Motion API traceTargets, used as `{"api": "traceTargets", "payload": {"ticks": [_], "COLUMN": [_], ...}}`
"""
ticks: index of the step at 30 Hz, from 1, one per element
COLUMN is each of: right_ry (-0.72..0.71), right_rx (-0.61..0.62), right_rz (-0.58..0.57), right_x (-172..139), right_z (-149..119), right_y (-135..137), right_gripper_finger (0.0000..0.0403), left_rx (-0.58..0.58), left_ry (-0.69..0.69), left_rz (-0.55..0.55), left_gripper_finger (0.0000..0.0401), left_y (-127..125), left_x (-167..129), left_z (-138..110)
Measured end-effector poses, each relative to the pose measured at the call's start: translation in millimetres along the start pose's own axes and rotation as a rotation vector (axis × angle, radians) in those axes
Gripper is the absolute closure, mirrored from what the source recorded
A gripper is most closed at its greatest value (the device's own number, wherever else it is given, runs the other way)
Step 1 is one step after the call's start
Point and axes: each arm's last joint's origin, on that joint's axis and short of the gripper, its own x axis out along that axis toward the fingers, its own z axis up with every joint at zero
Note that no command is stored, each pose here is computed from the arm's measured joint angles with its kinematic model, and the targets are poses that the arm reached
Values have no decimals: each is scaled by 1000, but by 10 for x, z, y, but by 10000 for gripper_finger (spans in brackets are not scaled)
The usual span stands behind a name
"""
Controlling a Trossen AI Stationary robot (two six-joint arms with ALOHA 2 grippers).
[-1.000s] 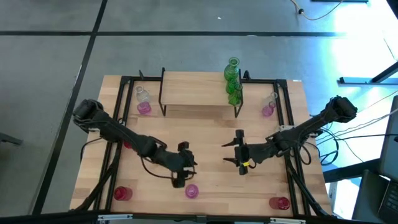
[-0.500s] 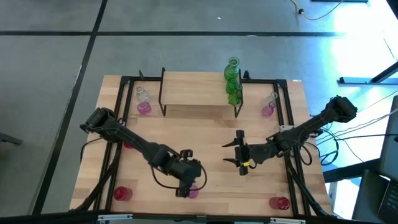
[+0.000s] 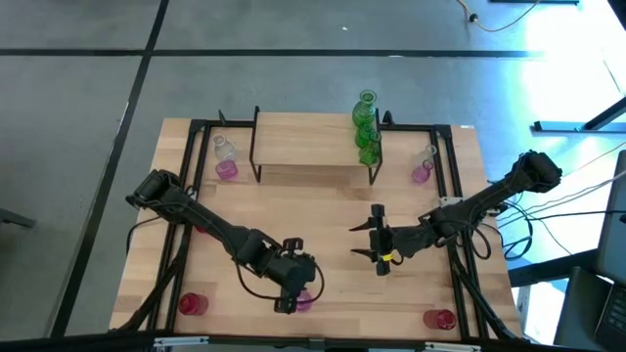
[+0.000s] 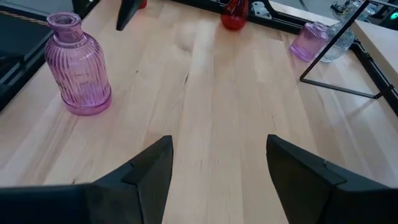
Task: Sort vases onto shelf
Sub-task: Put the bottom pink vase on the shelf
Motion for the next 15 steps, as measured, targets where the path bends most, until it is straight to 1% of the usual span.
{"api": "traceTargets", "payload": {"ticks": [8,15], "right_ry": [0,0], "right_rx": [7,7], "right_rz": [0,0], "right_x": [-1,-1], "right_z": [0,0], "right_y": [0,0], "right_gripper_finger": [165,165], "left_rx": [5,11], "left_ry": [11,18], "left_rz": [-57,-69], "left_gripper_finger": [235,235], "left_y": [-44,-79], "left_x": [-2,28], "left_z": [-7,-24]}}
